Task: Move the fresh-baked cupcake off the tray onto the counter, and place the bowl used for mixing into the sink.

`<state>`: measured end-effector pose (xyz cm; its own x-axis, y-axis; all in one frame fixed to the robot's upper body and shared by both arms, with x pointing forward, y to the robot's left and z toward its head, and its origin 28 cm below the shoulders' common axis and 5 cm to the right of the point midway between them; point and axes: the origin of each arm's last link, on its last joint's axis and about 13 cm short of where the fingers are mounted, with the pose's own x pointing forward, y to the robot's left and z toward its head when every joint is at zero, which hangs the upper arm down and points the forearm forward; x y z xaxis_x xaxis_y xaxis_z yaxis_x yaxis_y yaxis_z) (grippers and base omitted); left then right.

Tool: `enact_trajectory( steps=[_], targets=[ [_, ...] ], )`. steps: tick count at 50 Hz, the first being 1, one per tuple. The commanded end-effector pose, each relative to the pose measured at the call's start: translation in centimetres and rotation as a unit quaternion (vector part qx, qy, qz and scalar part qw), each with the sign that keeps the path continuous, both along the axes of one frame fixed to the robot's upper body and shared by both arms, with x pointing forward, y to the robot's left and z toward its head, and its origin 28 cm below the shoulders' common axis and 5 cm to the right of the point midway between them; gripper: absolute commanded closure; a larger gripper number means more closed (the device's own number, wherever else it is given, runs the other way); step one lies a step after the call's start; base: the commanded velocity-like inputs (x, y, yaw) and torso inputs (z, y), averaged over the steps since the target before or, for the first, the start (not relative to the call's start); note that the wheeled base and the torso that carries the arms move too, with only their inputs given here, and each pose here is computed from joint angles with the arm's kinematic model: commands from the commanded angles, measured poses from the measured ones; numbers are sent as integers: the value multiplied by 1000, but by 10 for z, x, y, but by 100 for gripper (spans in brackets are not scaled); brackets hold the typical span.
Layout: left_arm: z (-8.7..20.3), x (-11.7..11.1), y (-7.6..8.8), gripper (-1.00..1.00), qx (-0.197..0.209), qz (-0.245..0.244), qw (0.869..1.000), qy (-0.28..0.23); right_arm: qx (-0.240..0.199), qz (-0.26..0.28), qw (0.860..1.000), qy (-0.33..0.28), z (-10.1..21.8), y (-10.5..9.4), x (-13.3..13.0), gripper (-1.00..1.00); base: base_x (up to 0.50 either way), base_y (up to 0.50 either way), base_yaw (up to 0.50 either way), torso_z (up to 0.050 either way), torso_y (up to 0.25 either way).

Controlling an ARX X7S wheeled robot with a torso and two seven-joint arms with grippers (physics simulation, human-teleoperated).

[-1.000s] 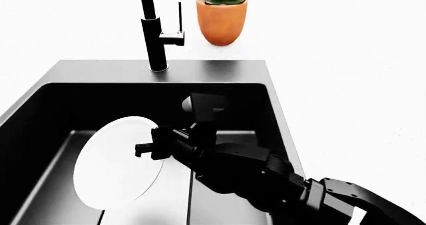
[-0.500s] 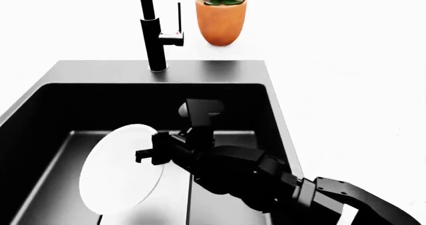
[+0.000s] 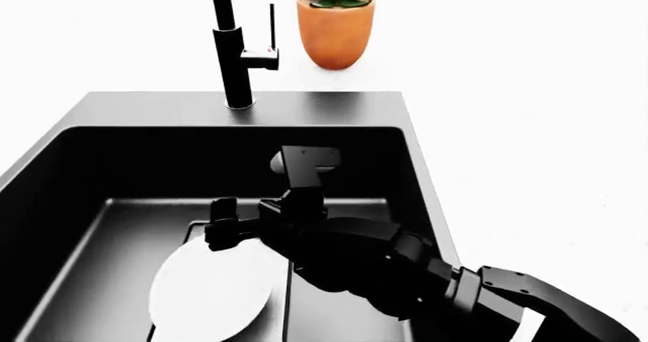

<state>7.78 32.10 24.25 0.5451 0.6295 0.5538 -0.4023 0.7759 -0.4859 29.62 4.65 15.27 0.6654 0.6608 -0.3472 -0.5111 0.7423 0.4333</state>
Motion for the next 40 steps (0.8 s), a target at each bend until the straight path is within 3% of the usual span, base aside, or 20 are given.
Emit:
enact_trajectory(
  steps=[1,17,26,40],
  targets=[
    [0,-1,0,-100,-1,0,1000,-1,-9,-10,1000,-22,24,-4,-1,-100,0,0,0,0,0],
    [-1,-1,0,-100,-1,1,1000,-1,-92,-46,981,-165,154,-29,-26,-100,0,0,0,0,0],
    [0,-1,0,-100,1,0,1000,-1,-107,-54,972,-201,191,-38,-44,-100,0,0,0,0,0],
    [1,0,-3,-100,6,-2,1000,0,-113,-57,962,-243,217,-55,-71,-100,0,0,0,0,0]
  ],
)
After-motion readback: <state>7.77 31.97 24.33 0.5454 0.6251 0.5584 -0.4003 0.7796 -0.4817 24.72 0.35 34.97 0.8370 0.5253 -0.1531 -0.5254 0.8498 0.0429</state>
